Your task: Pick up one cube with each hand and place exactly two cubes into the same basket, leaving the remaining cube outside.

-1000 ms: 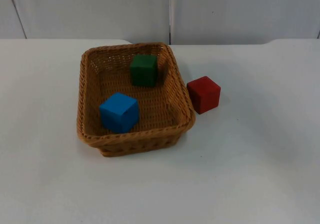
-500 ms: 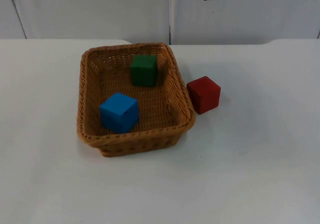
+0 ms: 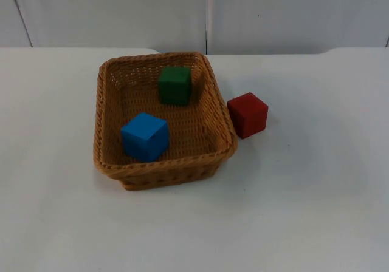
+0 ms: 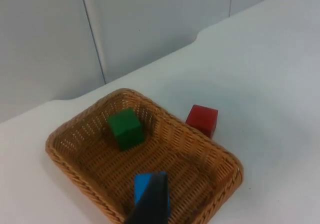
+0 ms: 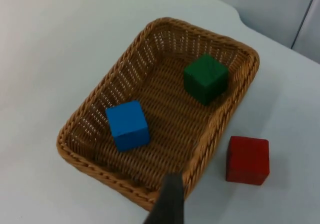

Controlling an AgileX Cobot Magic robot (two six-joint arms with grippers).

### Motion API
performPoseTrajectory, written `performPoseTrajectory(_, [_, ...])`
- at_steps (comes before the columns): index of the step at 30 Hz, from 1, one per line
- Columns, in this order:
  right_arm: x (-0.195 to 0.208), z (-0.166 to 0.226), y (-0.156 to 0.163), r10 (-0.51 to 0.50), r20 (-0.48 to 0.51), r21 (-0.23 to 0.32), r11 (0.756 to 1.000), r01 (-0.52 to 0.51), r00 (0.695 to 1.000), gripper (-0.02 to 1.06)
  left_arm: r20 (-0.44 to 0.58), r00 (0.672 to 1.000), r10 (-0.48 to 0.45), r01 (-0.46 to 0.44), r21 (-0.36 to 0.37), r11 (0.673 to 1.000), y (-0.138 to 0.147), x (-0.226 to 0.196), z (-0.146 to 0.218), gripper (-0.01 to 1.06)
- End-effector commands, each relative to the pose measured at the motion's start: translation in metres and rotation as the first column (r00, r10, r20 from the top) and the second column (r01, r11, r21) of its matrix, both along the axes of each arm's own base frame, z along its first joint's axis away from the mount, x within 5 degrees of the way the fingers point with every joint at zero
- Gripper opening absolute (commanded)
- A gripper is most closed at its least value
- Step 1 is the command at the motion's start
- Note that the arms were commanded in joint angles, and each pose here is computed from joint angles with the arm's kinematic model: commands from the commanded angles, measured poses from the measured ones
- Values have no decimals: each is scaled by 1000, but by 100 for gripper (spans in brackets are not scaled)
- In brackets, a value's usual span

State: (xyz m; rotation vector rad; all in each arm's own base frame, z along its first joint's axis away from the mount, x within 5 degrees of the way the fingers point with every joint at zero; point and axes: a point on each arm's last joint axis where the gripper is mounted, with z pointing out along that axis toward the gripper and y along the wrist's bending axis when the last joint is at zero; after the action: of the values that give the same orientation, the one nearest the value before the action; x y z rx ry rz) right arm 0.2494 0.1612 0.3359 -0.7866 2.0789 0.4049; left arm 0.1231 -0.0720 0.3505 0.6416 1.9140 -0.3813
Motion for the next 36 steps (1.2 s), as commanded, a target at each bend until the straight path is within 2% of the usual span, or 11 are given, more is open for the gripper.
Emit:
performPoseTrajectory(1, [-18,9,-11,6,35,12,1000,-6,999,73,-2,1000,-15,15,-15,1000,3,-11,2,88])
performPoseTrajectory(12, [-69,16,-40,6,90,48,999,-11,996,73,50,998,-47,47,-7,999,17,-48,10,88])
performPoseTrajectory(21, [-101,9,-57,-3,98,75,997,-4,995,73,90,994,-55,56,-14,998,26,-71,12,88])
performPoseTrajectory(27, [-122,2,-70,-10,118,97,995,-2,993,73,65,998,-24,22,26,999,35,-82,8,88])
performPoseTrajectory(36, [-159,3,-88,17,155,114,993,-35,988,73,103,994,-19,18,15,1000,47,-109,6,88])
